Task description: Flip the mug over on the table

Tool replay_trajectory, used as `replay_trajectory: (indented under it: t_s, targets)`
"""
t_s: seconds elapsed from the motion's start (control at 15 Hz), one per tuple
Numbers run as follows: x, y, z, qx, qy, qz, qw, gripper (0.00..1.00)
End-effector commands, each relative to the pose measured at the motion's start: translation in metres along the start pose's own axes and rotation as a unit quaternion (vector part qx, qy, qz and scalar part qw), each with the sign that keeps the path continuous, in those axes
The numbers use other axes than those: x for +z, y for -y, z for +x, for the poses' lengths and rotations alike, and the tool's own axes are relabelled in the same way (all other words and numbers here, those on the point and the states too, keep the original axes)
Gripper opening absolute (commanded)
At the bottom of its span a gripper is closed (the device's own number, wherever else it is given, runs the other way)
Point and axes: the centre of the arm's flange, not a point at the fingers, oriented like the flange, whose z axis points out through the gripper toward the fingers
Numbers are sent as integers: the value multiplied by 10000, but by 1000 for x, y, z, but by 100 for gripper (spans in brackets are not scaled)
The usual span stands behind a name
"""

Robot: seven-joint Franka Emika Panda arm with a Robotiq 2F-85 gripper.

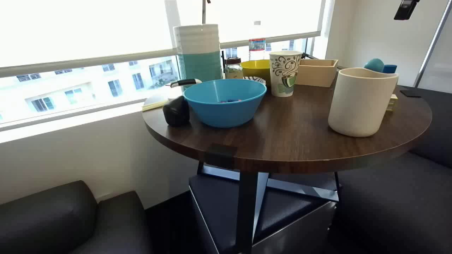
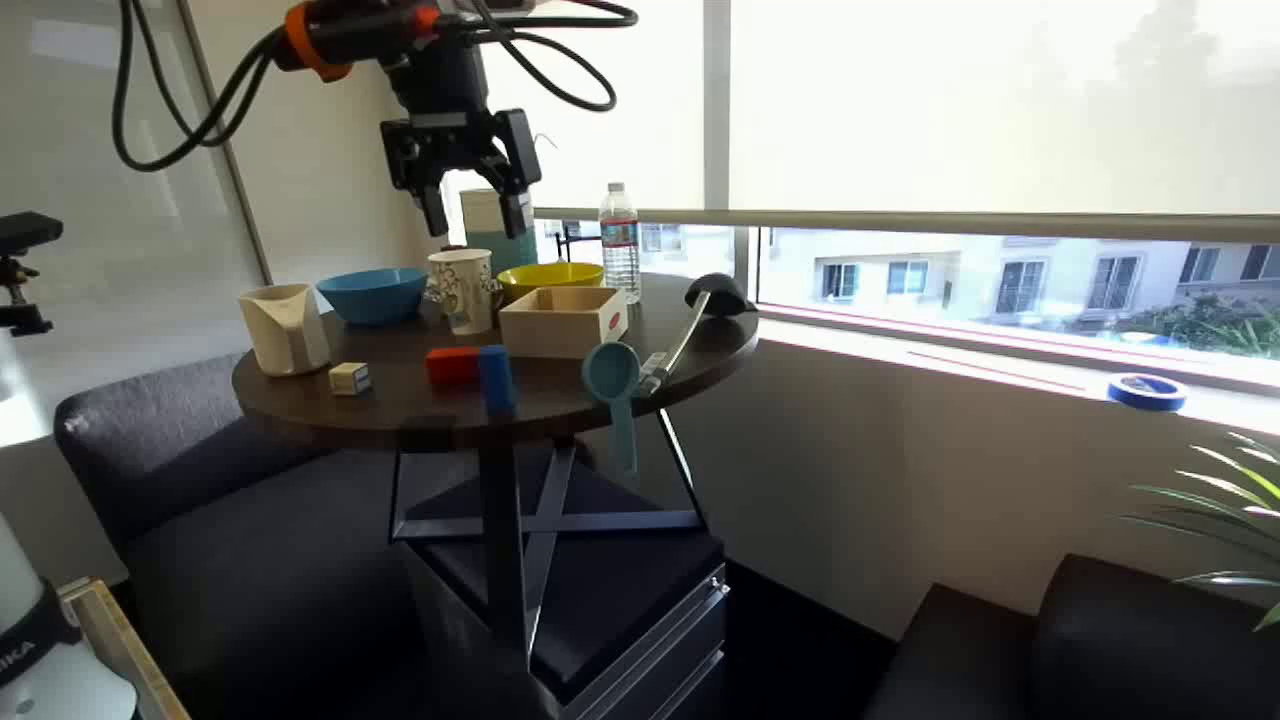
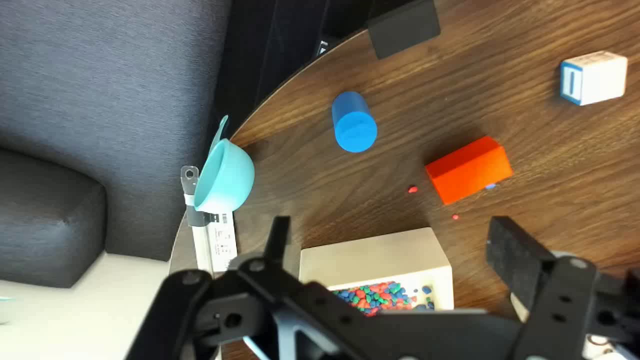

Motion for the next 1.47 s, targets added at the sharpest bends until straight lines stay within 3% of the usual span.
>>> replay_trajectory:
  t_s: [0.0, 0.4, 0.53, 0.73, 1.0, 1.4]
  targets:
    - [0, 0, 0, 0, 0, 0, 10000, 100]
    - [0, 0, 0, 0, -1, 0, 10000, 100]
    - [3, 16, 4, -530, 289, 55, 9982, 100]
    - [6, 56, 8, -1435, 387, 259, 9886, 100]
    - [11, 118, 20, -2506, 374, 139, 9673, 100]
    - [33, 197, 32, -3993, 494, 636, 9133, 100]
